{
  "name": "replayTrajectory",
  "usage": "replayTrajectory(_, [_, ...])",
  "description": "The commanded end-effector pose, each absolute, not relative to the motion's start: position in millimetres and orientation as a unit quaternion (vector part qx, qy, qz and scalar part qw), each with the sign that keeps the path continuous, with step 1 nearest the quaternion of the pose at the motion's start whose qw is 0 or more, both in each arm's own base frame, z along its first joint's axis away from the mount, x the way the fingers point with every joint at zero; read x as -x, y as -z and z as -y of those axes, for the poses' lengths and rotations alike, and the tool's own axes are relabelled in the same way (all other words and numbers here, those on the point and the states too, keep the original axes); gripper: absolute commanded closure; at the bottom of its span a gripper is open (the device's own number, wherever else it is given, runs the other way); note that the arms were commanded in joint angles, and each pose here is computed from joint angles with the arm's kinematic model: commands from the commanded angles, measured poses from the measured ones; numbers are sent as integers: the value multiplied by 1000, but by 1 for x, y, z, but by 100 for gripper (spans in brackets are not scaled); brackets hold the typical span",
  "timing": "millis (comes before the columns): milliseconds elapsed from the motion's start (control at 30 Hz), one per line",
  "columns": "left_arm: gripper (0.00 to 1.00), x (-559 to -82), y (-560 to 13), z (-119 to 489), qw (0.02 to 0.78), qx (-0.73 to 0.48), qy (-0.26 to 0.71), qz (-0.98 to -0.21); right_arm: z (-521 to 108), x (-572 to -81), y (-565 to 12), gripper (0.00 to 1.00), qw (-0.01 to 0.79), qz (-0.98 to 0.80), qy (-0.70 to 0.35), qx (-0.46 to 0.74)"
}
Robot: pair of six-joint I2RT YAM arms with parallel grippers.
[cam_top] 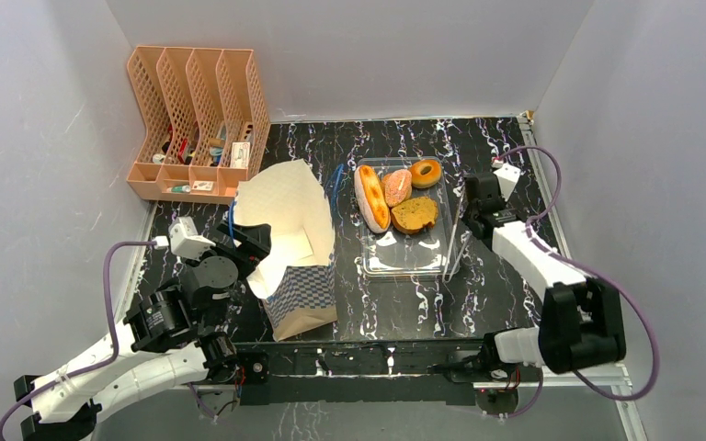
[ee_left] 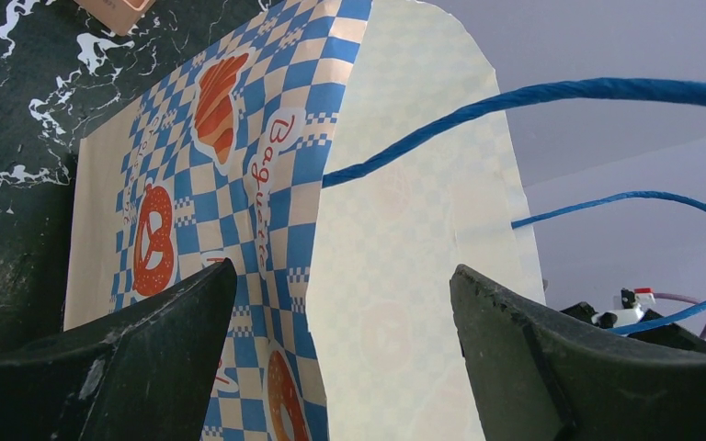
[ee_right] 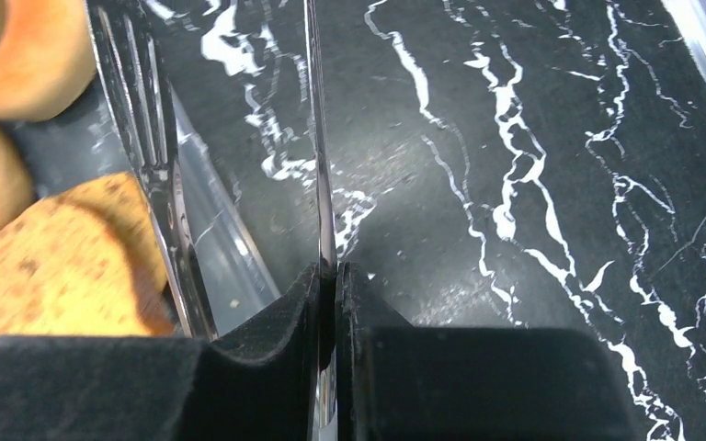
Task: Take the fake bread out of the paper bag
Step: Place the clamp at the corner of the board.
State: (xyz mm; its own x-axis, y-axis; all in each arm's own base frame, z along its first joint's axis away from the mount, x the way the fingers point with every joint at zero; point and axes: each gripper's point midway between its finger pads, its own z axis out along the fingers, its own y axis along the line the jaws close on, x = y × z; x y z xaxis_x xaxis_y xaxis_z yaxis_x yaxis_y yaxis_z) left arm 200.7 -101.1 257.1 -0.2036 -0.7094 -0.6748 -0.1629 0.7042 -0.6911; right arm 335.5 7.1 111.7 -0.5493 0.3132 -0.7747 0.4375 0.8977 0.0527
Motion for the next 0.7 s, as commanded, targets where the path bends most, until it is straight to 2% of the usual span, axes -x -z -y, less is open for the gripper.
replayTrajectory(0, [15,-202,-259,97,566,297,237,-731,18,-379,-143,100,474,-838,92,-253])
replayTrajectory(167, [15,-202,-256,100,563,289,238,-736,51,-400,-142,100,475,-819,140,-289])
replayTrajectory(667, [15,-199,-253,96,560,286,233,-742,116,-471,-84,100,414,-823,226,-316])
